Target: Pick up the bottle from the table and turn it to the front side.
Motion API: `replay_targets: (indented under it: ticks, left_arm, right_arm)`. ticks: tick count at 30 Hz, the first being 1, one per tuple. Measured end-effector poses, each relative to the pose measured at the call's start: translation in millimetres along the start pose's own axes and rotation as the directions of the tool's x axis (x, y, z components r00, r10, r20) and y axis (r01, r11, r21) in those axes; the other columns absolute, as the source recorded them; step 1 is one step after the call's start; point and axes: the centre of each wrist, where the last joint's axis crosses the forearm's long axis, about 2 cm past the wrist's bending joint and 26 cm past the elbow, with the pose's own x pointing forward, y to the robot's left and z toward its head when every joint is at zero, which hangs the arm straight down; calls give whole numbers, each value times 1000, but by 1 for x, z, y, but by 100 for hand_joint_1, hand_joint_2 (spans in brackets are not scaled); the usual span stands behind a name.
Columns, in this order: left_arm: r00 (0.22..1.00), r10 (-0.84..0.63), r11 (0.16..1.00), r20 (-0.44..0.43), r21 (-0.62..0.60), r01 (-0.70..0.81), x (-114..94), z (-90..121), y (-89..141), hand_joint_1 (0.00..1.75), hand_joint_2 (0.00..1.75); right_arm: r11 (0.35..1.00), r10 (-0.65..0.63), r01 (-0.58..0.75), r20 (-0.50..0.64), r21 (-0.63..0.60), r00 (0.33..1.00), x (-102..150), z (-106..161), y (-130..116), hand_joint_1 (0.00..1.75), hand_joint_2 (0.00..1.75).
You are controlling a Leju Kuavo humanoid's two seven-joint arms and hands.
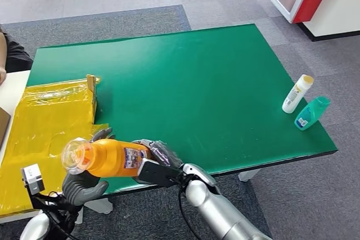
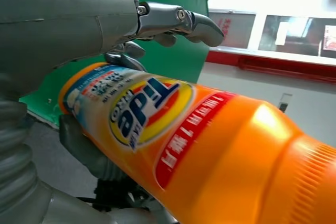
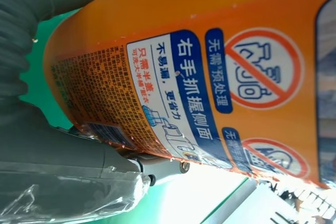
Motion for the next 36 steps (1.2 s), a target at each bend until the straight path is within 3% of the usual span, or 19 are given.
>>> replay_targets:
  ticks: [11, 29, 31, 33, 35, 36]
  left_arm:
    - [990, -128, 991, -56, -46, 126, -1, 7, 12, 0, 175]
    - [977, -210, 972, -24, -115, 206, 2, 1, 15, 3, 175]
    - [977, -211, 971, -17, -116, 207, 2, 1, 15, 39, 175]
    - [977, -211, 971, -11, -117, 208, 2, 0, 15, 123, 175]
    - [977, -211, 971, -7, -119, 209, 2, 0, 15, 175, 175]
    - [977, -212, 970, -6, -121, 210, 2, 0, 15, 175, 175]
  right_arm:
    - [1000, 15, -15, 19, 22, 1000, 4, -1, 5, 175, 175]
    - [996, 36, -33, -32, 82, 999, -8, 0, 12, 175, 175]
    - [995, 38, -34, -40, 89, 998, -9, -1, 12, 175, 175]
    - [995, 39, -35, -47, 95, 998, -11, -1, 13, 175, 175]
    - [995, 39, -34, -54, 98, 998, -12, -1, 13, 175, 175]
    - [995, 39, -34, -57, 99, 998, -13, -1, 13, 175, 175]
